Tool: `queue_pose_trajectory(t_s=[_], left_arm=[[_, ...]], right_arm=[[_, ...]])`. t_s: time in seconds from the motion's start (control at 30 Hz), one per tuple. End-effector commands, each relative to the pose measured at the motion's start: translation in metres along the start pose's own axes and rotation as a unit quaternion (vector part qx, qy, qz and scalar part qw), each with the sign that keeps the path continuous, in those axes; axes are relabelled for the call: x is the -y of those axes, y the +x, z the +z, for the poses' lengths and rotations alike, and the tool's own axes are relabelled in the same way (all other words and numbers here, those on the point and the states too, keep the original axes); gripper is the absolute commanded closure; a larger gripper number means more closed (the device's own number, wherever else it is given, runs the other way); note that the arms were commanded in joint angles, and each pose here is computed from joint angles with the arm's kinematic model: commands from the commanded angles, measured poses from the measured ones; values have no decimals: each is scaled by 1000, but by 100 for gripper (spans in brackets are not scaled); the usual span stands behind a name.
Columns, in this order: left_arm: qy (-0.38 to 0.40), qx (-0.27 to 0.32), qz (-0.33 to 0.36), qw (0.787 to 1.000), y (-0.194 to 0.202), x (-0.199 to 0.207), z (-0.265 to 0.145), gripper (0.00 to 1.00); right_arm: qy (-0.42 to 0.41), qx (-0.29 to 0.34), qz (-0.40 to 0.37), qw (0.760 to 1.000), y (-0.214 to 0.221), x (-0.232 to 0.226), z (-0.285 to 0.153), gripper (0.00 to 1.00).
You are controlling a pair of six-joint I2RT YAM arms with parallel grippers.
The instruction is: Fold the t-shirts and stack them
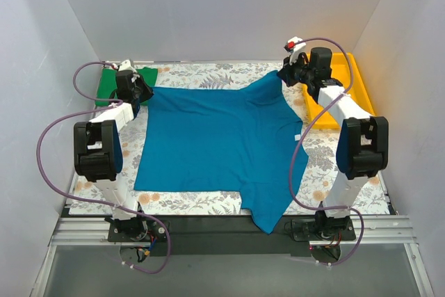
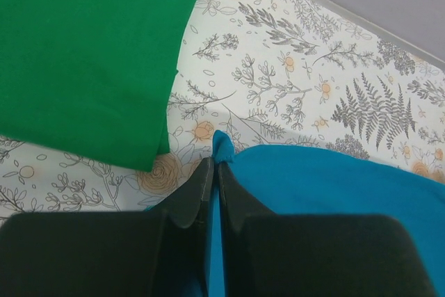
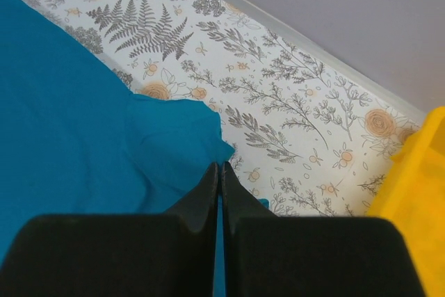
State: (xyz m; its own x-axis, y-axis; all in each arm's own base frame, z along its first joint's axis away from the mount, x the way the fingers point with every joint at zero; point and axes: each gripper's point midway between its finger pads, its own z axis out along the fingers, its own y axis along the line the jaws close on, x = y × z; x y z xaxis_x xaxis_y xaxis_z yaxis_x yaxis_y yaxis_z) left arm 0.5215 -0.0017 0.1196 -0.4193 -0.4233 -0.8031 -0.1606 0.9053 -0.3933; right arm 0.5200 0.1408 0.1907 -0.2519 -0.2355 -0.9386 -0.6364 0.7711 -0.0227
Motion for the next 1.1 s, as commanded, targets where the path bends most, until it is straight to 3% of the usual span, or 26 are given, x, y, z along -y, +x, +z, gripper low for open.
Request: queue_pose_trajectory(t_s=[0.0,1.07], left_arm=[[9,20,12,1000,-14,4,-16,100],[15,33,1,999,-3,3,-45,100]], right_arm=[[13,40,-29,999,-30,2,-24,99],[-26,22,-18,999,14,-49,-74,99]])
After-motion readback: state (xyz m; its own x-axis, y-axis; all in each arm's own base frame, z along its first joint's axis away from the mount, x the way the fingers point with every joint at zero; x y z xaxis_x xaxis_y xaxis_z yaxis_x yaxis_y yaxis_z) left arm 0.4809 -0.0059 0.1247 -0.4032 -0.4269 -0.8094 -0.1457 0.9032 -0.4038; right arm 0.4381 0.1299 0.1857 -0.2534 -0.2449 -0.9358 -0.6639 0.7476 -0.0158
